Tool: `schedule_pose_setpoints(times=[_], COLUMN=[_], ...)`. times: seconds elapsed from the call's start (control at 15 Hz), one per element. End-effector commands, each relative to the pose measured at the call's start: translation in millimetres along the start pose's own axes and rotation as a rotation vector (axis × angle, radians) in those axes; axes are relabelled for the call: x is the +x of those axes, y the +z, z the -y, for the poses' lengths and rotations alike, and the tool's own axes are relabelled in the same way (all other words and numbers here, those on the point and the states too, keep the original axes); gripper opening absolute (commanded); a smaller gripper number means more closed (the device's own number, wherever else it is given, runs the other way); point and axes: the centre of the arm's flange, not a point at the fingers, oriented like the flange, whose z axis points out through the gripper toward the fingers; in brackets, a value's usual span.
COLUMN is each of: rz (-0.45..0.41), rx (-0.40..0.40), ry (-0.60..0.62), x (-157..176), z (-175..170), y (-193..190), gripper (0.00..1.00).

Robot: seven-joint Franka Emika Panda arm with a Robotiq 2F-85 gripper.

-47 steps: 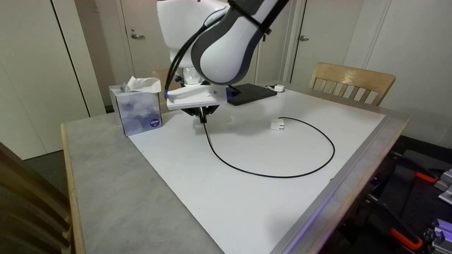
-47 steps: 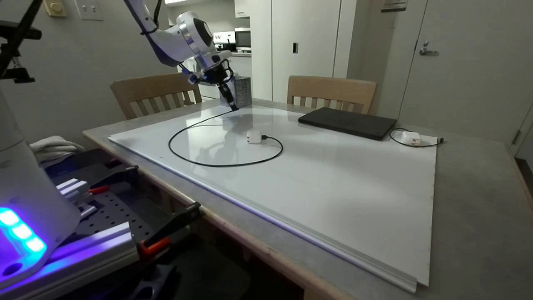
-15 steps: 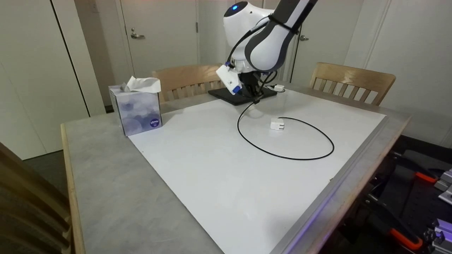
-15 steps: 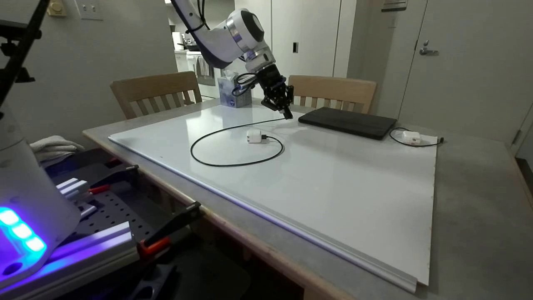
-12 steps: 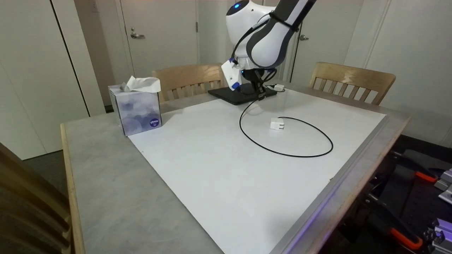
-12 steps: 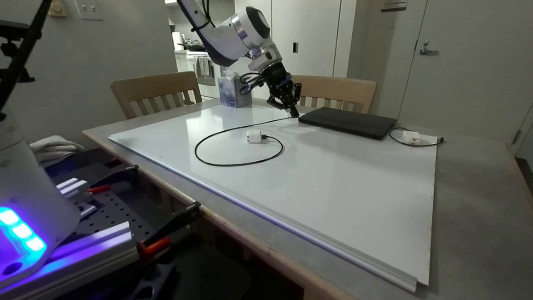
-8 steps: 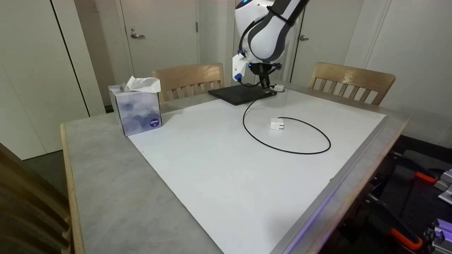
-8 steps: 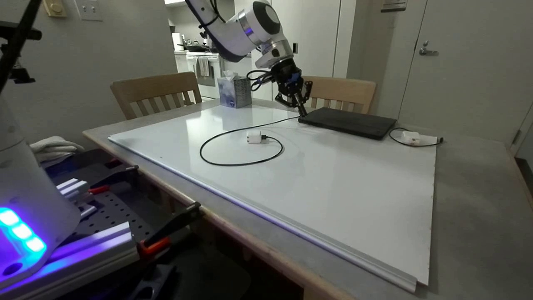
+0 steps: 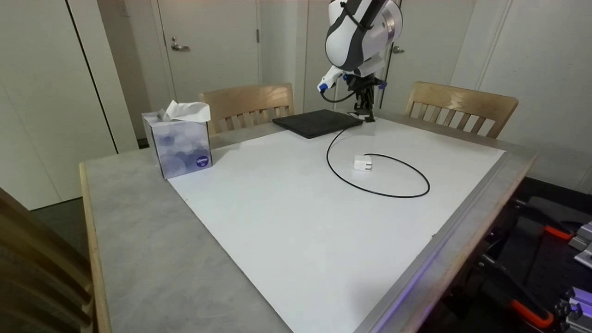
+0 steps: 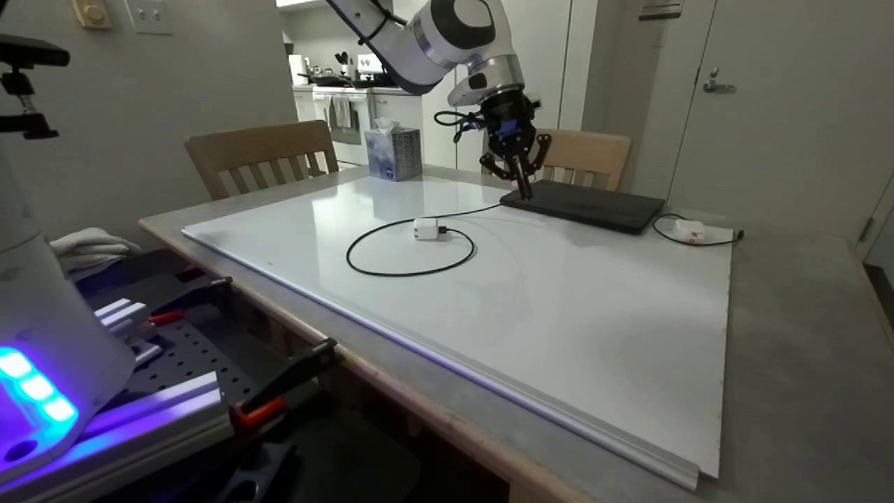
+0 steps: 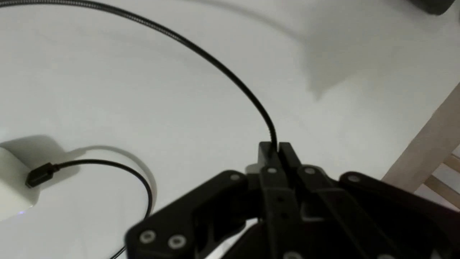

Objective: Wind the black charging cable

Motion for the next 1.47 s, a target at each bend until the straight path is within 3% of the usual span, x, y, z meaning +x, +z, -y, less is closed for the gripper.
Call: schedule_pose_setpoints(times=[0.0,0.13,0.33,0.73,1.13,1.4], rz=[-0.017,-0.028,-0.133,-0.270,-0.355,-0.376], rx=[-0.008,-0.013,-0.050,-0.205,-0.314,-0.387], ry=[0.000,-0.001,0.087,0.238,0.228,0.298], x=[1,3,10,50,64,73], z=[-2,-4,-4,4,-14,-26], y=[3,5,7,18,36,45], gripper=[0.06,0.06,0.01,0.01,0.01,0.01])
